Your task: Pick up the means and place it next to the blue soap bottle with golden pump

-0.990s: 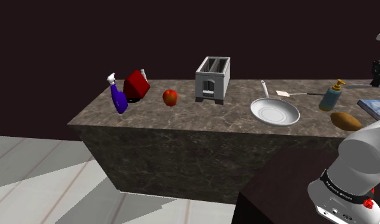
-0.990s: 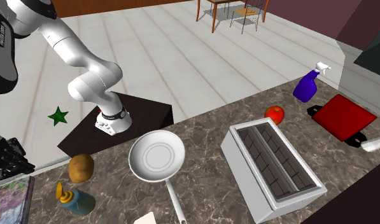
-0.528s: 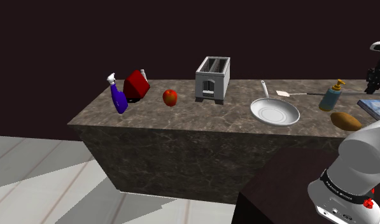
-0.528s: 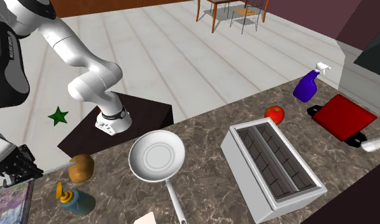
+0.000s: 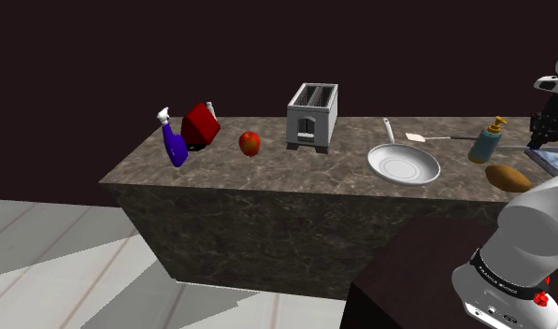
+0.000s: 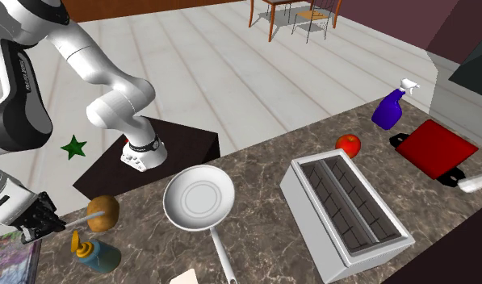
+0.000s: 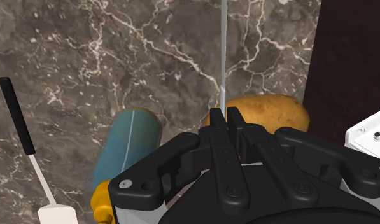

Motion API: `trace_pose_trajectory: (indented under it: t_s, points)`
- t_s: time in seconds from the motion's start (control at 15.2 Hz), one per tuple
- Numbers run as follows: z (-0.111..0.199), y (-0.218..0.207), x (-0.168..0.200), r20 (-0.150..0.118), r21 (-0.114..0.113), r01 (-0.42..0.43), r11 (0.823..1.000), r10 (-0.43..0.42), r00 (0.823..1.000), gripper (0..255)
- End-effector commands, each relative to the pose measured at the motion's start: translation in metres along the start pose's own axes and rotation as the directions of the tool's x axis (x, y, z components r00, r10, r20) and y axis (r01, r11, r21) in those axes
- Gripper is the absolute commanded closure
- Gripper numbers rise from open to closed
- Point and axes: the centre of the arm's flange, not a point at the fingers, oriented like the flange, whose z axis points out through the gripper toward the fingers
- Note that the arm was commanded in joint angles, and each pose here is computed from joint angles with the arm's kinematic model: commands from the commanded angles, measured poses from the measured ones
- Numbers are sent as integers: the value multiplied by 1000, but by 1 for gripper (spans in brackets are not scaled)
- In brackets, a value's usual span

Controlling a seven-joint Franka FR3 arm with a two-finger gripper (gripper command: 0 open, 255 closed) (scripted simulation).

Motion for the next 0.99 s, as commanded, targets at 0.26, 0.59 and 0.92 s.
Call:
trace_pose_trajectory:
  t_s: [0.26, 0.59, 0.92]
  points:
    - [31, 0, -2, 0, -1, 0, 1000, 0, 1000, 255]
    - [57, 0, -3, 0, -1, 0, 1000, 0, 1000, 255]
    - [84, 0, -5, 0, -1, 0, 1000, 0, 1000, 255]
